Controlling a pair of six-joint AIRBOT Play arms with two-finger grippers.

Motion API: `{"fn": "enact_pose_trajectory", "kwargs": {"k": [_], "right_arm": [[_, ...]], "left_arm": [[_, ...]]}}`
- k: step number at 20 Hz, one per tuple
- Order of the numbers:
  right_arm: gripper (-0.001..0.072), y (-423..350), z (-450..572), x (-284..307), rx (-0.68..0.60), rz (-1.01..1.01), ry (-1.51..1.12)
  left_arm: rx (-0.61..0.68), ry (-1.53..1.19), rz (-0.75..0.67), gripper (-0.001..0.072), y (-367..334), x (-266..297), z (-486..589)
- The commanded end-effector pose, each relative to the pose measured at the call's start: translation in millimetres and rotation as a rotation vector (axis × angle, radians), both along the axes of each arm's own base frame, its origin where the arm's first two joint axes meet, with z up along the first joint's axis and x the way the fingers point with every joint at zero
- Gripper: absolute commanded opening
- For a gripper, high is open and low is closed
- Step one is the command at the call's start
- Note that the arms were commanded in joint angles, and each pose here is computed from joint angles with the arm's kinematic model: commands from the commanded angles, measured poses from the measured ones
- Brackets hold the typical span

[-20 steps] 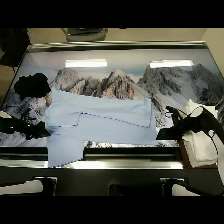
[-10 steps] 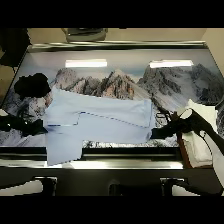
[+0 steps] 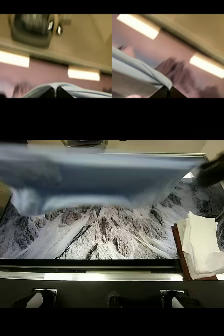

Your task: Fold the shirts.

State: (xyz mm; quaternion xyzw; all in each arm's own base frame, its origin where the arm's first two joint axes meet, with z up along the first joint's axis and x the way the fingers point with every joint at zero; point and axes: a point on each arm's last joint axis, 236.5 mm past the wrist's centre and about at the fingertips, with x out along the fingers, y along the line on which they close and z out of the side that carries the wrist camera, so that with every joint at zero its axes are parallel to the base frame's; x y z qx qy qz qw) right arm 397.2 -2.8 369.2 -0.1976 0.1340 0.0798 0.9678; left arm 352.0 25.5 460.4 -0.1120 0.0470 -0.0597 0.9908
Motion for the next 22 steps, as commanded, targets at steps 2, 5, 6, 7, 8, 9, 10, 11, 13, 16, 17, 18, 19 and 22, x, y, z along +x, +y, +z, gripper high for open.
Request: {"fn": "enact_pose_trajectory", "kwargs": {"k": [2,5,6,7,8,9,10,11,13,16,17,18,19,22], "right_arm": [[0.0054,-13.1,180.1,-137.9,-0.136,-0.146,-0.517],[0.0054,-7.7,162.9,-168.1,-0.152,-0.139,-0.440],[0.0054,-7.5,158.3,-175.6,-0.154,-0.142,-0.420],[0.0054,-7.9,154.5,-183.0,-0.148,-0.148,-0.405],[0.0054,-10.8,151.4,-189.2,-0.144,-0.164,-0.392],[0.0054,-13.4,148.8,-193.2,-0.141,-0.177,-0.381],[0.0054,-16.3,146.0,-195.7,-0.145,-0.190,-0.368],[0.0054,-18.2,142.8,-195.7,-0.149,-0.197,-0.354],[0.0054,-20.5,134.9,-191.3,-0.151,-0.201,-0.319],[0.0054,-33.1,95.7,-160.9,-0.119,-0.231,-0.148],[0.0054,-39.4,67.7,-144.9,-0.126,-0.237,-0.029],[0.0055,-42.7,31.4,-123.7,-0.129,-0.225,0.121],[0.0054,-44.3,-7.0,-99.5,-0.130,-0.200,0.269],[0.0053,-43.2,-130.6,-27.5,-0.088,-0.118,0.652]], "left_arm": [[0.080,-0.509,0.014,0.0033,-67.6,-163.1,161.5],[0.095,-0.364,0.038,0.0033,-70.3,-171.1,127.7],[0.110,-0.324,0.042,0.0033,-70.9,-172.0,118.1],[0.115,-0.308,0.036,0.0033,-73.2,-173.9,113.8],[0.118,-0.308,0.035,0.0033,-74.5,-176.3,113.5],[0.119,-0.316,0.036,0.0032,-75.3,-178.5,115.1],[0.119,-0.317,0.037,0.0033,-75.4,-178.8,115.4],[0.118,-0.314,0.037,0.0032,-74.7,-177.7,114.8],[0.103,-0.278,0.034,0.0032,-70.8,-167.6,107.8],[0.058,-0.094,0.012,0.0033,-56.6,-125.5,68.3],[0.047,-0.006,0.000,0.0032,-50.3,-108.0,47.7],[0.026,0.095,-0.011,0.0032,-40.3,-84.0,20.4],[0.002,0.202,-0.027,0.0032,-29.0,-55.2,-13.8],[-0.082,0.561,-0.115,0.0033,-11.0,19.6,-155.6]]}}
